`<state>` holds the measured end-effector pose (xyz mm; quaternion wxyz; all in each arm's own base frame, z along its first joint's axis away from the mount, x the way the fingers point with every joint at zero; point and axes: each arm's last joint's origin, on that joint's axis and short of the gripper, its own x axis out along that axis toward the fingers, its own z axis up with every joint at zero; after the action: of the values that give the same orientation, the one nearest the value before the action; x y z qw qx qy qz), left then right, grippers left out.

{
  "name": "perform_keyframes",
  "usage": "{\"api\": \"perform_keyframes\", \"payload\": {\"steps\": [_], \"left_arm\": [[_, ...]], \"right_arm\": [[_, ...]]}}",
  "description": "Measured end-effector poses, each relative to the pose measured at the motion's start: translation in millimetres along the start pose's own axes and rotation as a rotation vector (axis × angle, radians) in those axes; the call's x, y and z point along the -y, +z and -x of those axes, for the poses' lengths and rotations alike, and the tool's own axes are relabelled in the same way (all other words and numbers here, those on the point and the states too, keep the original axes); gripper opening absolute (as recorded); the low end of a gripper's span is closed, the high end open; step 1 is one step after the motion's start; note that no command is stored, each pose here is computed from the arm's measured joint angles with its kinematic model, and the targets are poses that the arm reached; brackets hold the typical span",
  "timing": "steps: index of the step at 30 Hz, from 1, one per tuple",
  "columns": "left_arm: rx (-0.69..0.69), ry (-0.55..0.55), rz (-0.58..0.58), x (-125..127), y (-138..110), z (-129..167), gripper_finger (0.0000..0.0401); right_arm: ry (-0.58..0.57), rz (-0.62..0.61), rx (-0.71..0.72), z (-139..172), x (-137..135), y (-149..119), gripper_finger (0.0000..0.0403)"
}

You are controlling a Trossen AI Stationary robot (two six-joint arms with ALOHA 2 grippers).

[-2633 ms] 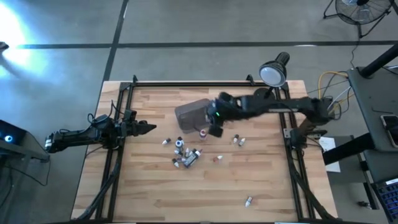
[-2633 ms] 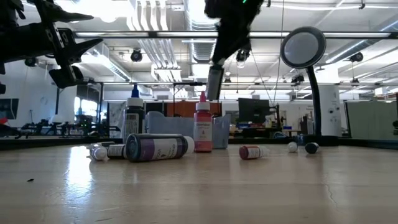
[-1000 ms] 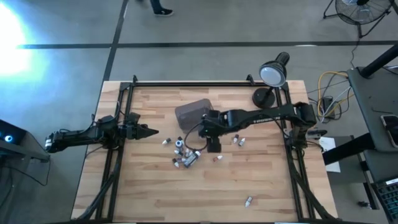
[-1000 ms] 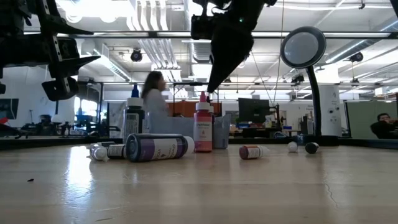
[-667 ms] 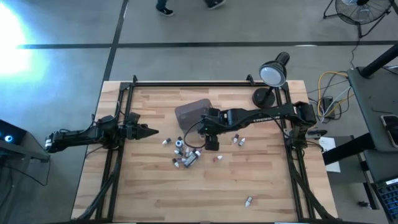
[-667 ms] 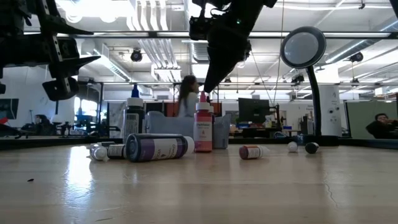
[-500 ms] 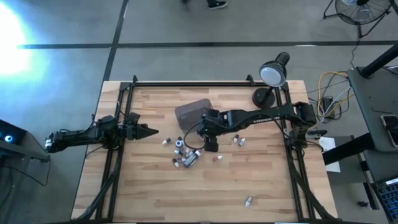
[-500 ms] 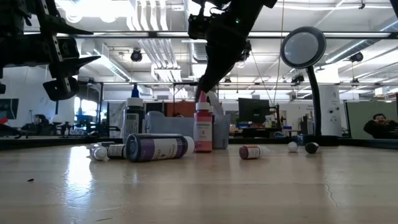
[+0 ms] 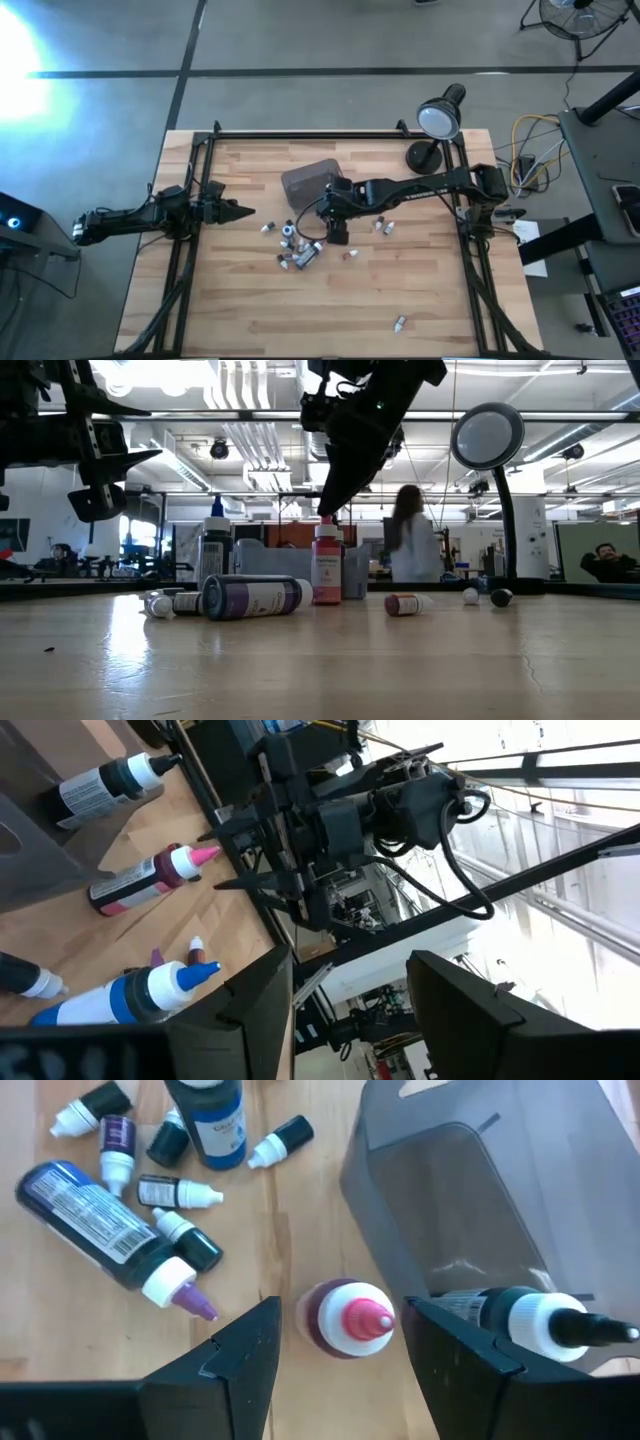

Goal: Pick & Place food coloring
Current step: Put the large pink food coloring bottle into the gray bin

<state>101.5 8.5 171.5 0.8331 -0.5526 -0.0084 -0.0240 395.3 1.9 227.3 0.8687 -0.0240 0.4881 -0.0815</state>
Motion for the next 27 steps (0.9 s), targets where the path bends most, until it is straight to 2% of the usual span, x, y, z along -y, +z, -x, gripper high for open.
{"api": "perform_keyframes", "payload": {"steps": [5,8,22,27], "left_arm": [[0.0,0.0,-0.017,0,0,0,0.0177],[-0.001,0.0,-0.028,0,0,0,0.0177],[-0.001,0.001,-0.029,0,0,0,0.0177],[-0.001,0.002,-0.03,0,0,0,0.0177]], "right_arm": [[0.006,0.042,-0.004,0,-2,-1,0.0203],[0.005,0.053,0.041,-4,-2,-1,0.0203],[0.0,-0.047,0.031,-15,-1,-13,0.0202],[0.0,-0.091,0.028,-16,-1,-13,0.0177]]}}
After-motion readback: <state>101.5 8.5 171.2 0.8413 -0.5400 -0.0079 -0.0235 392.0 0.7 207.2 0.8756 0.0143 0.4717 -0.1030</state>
